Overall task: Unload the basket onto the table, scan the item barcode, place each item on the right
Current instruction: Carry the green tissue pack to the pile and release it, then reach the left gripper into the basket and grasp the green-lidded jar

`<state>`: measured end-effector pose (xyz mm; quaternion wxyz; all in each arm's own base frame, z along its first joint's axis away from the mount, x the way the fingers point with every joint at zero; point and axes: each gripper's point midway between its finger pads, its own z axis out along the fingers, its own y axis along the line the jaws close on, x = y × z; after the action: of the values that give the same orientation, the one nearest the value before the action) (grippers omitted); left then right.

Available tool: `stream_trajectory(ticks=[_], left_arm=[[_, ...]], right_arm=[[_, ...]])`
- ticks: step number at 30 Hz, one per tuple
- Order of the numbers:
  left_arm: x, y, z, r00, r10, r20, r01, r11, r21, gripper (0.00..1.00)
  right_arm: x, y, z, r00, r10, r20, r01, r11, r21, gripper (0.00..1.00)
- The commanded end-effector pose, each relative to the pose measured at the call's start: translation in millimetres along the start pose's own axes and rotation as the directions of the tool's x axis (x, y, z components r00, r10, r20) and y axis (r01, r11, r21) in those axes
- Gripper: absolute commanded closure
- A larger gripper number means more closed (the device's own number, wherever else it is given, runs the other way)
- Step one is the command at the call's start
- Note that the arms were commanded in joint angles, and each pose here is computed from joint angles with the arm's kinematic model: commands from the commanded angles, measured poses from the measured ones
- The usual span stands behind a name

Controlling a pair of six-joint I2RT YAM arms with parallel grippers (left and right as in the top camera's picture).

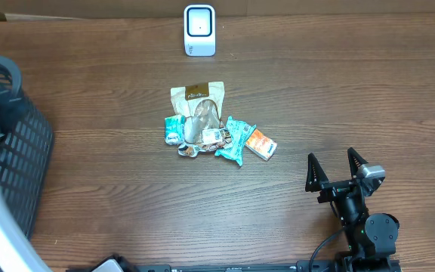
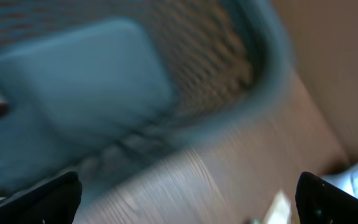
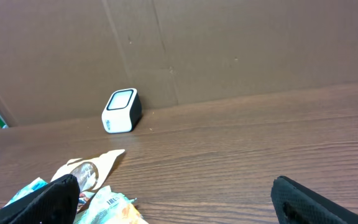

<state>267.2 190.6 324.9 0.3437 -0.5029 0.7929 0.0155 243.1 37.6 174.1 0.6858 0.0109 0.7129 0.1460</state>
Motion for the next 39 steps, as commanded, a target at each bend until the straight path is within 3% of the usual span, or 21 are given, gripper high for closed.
stream_trajectory(ticks=[1, 5, 14, 22, 29, 39], left_arm=[[-28.1, 30.5, 8.1, 0.981, -0.187, 0.055, 0.189, 0.981, -0.038, 0.0], [-41.0, 76.0, 26.7, 0.965, -0.25, 0.077, 0.26, 0.949, -0.176, 0.01], [-2.6, 186.9, 79.6, 0.92, -0.374, -0.118, 0.246, 0.785, -0.569, 0.02], [9.1, 233.0, 100.8, 0.885, -0.441, -0.146, 0.242, 0.705, -0.667, 0.04], [10.6, 260.4, 109.5, 0.908, -0.407, -0.102, 0.202, 0.636, -0.745, 0.01], [14.6, 288.5, 136.4, 0.931, -0.356, -0.081, 0.186, 0.653, -0.735, 0.0]], right_arm=[[1.5, -3.1, 0.1, 1.0, -0.005, 0.005, 0.005, 1.0, 0.012, 0.0], [1.5, -3.1, 0.1, 1.0, -0.005, 0.005, 0.005, 1.0, 0.012, 0.0], [1.6, -3.1, 0.1, 1.0, -0.005, 0.005, 0.005, 1.0, 0.013, 0.0], [1.6, -3.1, 0.1, 1.0, -0.005, 0.005, 0.005, 1.0, 0.013, 0.0], [1.6, -3.1, 0.1, 1.0, -0.005, 0.005, 0.005, 1.0, 0.013, 0.0], [1.6, -3.1, 0.1, 1.0, -0.005, 0.005, 0.005, 1.0, 0.013, 0.0]])
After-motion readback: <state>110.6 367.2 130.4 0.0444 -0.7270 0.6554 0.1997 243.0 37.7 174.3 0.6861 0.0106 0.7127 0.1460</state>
